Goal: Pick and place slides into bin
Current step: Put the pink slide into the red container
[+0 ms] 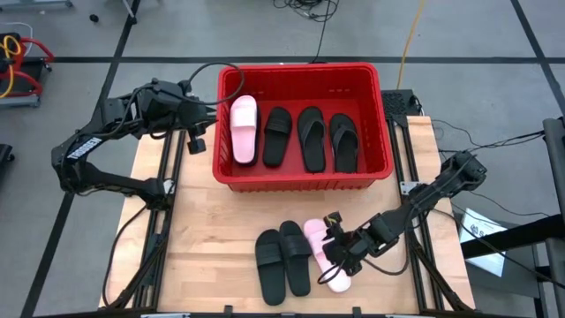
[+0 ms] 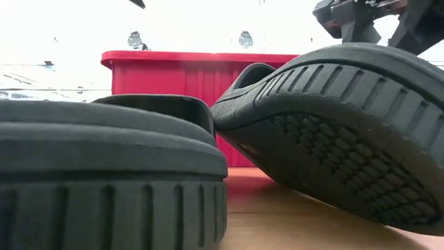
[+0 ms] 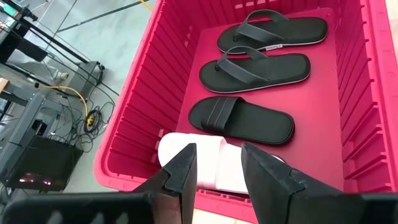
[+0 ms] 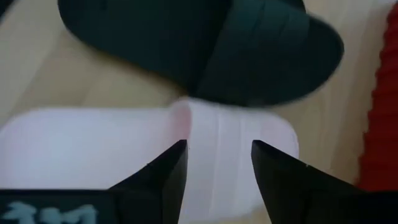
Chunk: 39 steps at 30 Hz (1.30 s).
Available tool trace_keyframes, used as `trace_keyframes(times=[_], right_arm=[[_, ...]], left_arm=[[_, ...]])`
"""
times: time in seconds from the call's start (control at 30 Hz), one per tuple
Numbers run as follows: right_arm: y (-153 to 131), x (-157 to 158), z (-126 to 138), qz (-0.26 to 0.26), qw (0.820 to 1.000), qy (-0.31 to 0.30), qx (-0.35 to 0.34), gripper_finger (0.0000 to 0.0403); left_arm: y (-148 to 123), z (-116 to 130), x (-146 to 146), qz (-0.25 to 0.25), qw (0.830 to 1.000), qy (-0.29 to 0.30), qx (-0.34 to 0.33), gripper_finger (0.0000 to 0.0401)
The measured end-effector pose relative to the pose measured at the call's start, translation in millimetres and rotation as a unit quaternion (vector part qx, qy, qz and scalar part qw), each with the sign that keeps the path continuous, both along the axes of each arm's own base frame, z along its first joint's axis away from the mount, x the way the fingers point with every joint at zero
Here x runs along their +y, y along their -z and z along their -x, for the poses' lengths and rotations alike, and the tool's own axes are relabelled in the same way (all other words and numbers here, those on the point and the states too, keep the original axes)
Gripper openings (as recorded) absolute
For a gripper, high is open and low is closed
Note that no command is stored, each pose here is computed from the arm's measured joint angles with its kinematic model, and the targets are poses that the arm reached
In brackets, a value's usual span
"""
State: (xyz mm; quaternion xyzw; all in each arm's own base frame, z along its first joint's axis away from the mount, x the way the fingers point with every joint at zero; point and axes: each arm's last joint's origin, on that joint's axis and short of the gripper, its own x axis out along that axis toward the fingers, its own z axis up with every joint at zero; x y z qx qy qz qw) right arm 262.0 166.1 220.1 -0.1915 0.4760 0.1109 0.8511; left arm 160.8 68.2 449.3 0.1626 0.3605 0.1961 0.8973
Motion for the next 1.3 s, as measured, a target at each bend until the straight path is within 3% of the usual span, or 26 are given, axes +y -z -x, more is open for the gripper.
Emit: trace_keyframes(times=[0.5, 0.8, 1.03, 1.17, 1.3], right_arm=[[44, -6, 8, -0.014, 0.999, -0.021, -0.039, 0.0173], [53, -10, 14, 0.036, 0.997, -0.067, -0.030, 0.0169], [53, -16, 13, 0.121, 0.990, -0.031, -0.066, 0.0169], [52, -16, 12, 0.129, 0.989, -0.025, -0.070, 0.0164], [52, -17, 12, 0.125, 0.989, -0.019, -0.071, 0.0127]], left_arm=[[2, 2, -1, 0.005, 1.000, 0.000, 0.013, 0.0124], [2, 2, -1, 0.006, 1.000, 0.000, 0.013, 0.0124], [2, 2, -1, 0.009, 1.000, -0.003, 0.010, 0.0124], [2, 2, -1, 0.009, 1.000, -0.003, 0.010, 0.0124], [2, 2, -1, 0.009, 1.000, -0.003, 0.010, 0.0124]])
